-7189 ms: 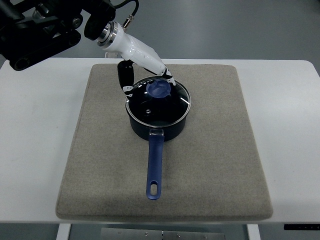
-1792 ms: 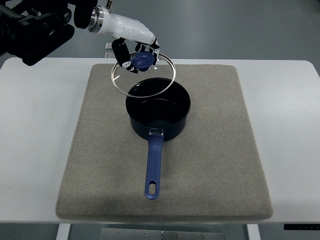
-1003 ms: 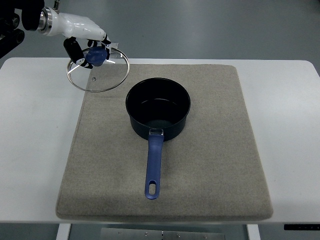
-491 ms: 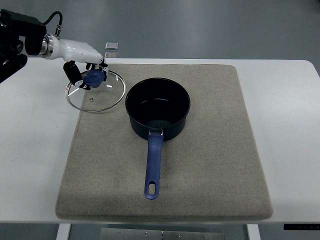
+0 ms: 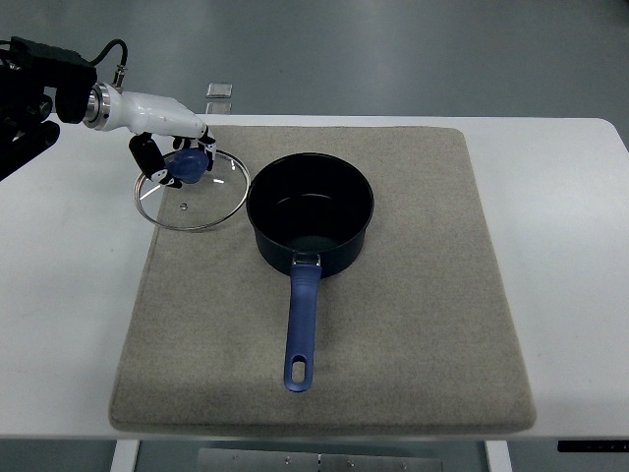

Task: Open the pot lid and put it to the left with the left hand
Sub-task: 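Lower the lid onto the pad beside the saucepan, nearer the left arm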

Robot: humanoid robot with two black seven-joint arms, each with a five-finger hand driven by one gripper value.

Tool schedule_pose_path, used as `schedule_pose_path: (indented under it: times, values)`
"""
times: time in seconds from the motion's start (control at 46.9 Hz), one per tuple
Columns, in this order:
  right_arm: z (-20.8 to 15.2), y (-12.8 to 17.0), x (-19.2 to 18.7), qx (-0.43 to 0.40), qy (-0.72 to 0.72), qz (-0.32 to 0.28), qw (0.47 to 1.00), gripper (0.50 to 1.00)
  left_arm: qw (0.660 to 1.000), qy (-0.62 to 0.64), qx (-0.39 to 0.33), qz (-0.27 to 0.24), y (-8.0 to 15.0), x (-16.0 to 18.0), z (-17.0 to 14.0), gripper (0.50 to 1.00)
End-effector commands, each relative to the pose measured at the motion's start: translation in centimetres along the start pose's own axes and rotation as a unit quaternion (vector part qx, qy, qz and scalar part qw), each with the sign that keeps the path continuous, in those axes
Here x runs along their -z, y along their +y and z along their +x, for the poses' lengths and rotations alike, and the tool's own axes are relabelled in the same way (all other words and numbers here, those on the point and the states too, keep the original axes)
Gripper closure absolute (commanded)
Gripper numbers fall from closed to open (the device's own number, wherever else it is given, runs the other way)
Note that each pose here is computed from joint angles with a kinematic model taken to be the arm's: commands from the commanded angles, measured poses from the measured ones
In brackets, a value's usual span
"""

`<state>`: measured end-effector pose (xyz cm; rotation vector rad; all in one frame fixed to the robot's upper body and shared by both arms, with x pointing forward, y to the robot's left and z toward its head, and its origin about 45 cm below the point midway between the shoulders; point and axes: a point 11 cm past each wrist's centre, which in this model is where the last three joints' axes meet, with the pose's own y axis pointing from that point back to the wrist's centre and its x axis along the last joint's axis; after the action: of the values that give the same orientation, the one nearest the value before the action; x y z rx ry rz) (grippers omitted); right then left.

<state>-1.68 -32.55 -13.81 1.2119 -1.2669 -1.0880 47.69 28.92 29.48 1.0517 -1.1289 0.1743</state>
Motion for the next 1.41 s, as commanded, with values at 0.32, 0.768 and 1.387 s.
schedule_pose_path:
  times: [0.32, 0.768, 1.387]
  values:
    - [0.0, 0.0, 0.0, 0.000, 0.000, 0.000, 1.000, 0.583, 1.000, 0.011, -0.004, -0.004, -0.4, -0.1, -1.0, 1.000]
    - [0.0, 0.0, 0.0, 0.000, 0.000, 0.000, 1.000, 0.583, 1.000, 0.022, -0.009, -0.012, -1.1, -0.5, -1.8, 1.000]
    - [0.0, 0.0, 0.0, 0.000, 0.000, 0.000, 1.000, 0.583, 0.999, 0.017, -0.039, -0.013, -1.4, -0.4, -3.0, 1.000]
